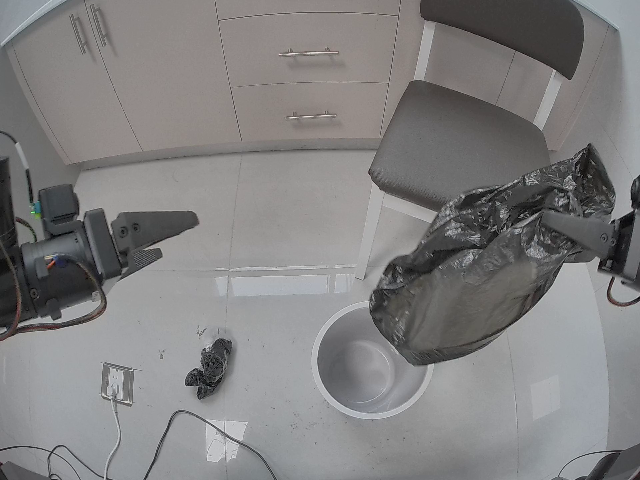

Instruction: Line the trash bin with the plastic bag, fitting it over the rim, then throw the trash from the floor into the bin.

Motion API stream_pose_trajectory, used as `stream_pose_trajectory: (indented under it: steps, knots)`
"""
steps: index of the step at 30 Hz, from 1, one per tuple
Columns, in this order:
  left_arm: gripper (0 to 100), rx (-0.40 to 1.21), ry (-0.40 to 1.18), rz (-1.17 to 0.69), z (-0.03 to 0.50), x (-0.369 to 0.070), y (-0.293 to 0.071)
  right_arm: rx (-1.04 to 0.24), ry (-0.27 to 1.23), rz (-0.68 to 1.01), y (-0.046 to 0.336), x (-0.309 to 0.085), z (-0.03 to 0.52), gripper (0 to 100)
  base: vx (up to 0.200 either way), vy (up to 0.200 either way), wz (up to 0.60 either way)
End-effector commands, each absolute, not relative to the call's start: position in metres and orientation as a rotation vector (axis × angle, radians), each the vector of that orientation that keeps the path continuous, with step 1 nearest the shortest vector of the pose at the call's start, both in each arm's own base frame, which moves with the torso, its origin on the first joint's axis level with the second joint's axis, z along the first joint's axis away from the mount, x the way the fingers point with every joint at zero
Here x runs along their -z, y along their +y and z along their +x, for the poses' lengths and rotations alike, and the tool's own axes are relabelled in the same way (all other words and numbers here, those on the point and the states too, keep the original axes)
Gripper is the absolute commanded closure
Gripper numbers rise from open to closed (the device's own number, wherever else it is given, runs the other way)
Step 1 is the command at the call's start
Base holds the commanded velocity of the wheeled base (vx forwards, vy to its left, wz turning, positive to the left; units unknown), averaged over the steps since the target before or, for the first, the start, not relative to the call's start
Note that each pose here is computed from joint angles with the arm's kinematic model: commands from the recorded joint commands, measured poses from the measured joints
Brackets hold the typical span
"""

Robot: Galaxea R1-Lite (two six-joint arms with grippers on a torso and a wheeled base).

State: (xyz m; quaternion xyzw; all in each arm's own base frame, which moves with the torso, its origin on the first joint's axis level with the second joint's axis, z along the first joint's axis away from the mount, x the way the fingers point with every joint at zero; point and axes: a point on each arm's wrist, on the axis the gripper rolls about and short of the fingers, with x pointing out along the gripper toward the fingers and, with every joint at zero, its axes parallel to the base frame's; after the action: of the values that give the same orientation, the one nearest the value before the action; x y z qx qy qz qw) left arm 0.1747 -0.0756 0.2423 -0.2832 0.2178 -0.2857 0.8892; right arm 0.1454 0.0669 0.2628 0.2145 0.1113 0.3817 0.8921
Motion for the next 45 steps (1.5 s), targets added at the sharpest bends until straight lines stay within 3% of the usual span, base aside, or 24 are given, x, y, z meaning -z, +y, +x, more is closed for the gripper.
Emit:
stream_pose_trajectory:
  steps: [1, 15, 20, 24, 45]
  knots:
    - [0, 0.622, 0.596, -0.556, 0.211, -0.216, -0.099, -0.814, 0.135, 0.462, 0.071, -0.298, 0.132, 100, 0.0, 0.0, 0.0]
    - [0, 0.757, 0.686, -0.451, 0.267, -0.136, -0.171, -0.864, 0.159, 0.496, 0.09, -0.31, 0.144, 100, 0.0, 0.0, 0.0]
    - [0, 0.75, 0.688, -0.529, 0.288, -0.137, -0.186, -0.879, 0.155, 0.501, 0.09, -0.311, 0.139, 100, 0.0, 0.0, 0.0]
    - [0, 0.716, 0.681, -0.699, 0.314, -0.152, -0.198, -0.922, 0.157, 0.527, 0.089, -0.314, 0.126, 100, 0.0, 0.0, 0.0]
    - [0, 0.766, 0.745, -0.685, 0.315, -0.131, -0.232, -1.019, 0.172, 0.532, 0.09, -0.32, 0.104, 100, 0.0, 0.0, 0.0]
